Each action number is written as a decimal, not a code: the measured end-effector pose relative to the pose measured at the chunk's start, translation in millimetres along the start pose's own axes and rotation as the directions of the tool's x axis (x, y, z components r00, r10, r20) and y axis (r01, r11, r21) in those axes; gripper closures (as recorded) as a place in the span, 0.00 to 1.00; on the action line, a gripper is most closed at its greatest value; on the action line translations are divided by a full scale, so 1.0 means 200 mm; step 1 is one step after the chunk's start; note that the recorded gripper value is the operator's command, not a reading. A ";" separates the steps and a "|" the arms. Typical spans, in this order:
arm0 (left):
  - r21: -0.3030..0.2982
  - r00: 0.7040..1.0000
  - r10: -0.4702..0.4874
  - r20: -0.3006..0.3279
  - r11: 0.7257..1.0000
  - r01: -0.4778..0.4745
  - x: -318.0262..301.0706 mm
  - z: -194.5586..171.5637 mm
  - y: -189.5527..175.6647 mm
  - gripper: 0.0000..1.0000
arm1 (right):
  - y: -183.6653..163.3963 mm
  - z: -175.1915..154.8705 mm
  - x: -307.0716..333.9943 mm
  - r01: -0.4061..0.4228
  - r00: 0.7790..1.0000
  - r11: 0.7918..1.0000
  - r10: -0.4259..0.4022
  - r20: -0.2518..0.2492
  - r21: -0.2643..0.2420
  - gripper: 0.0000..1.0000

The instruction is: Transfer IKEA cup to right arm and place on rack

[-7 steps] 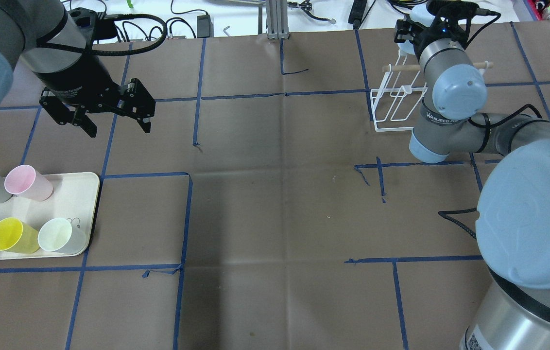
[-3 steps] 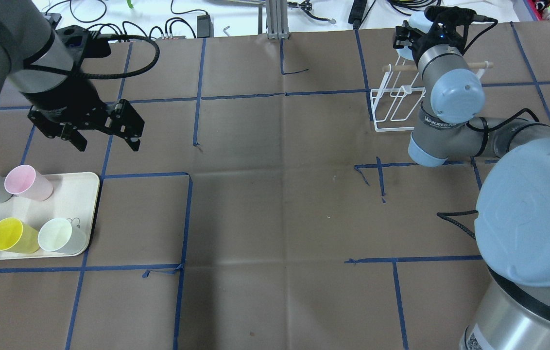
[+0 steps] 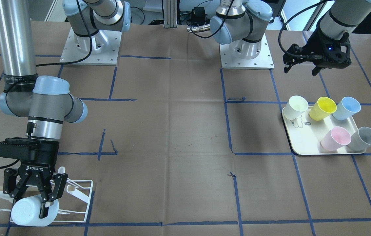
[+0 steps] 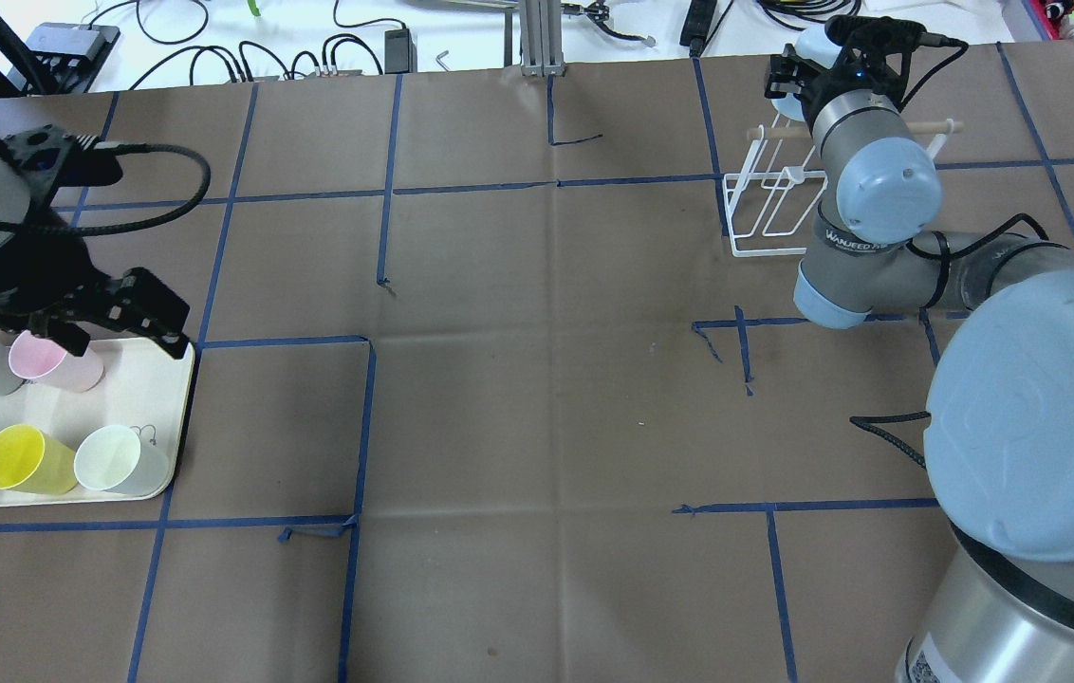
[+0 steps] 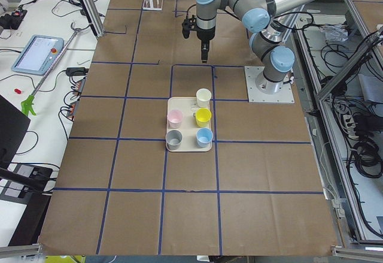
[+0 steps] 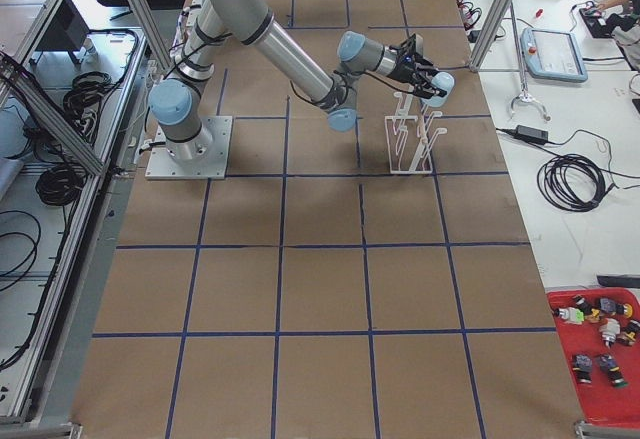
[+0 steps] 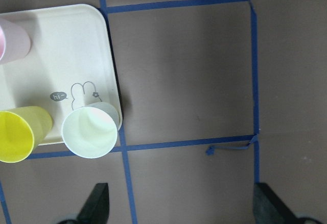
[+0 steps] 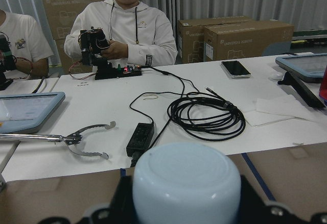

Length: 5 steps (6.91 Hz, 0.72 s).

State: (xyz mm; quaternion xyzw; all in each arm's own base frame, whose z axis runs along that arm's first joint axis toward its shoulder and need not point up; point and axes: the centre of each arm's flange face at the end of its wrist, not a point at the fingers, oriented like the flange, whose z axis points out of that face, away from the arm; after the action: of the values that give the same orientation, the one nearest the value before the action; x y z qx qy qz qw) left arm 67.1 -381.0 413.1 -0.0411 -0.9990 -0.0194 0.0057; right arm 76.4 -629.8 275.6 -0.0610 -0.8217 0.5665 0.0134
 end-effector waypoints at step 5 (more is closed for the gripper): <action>0.020 1.000 -0.010 0.007 1.000 0.010 -0.20 0.23 0.04 0.01 | -0.01 0.02 -0.01 -0.002 1.000 1.000 0.002 0.004 0.000 0.00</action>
State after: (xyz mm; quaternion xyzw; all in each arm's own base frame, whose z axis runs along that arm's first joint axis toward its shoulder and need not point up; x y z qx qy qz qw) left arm 107.0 -373.9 366.8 -0.0359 -0.9993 -0.0092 0.0025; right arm 77.7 -633.5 276.0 -0.0609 -0.8217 0.5666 0.0111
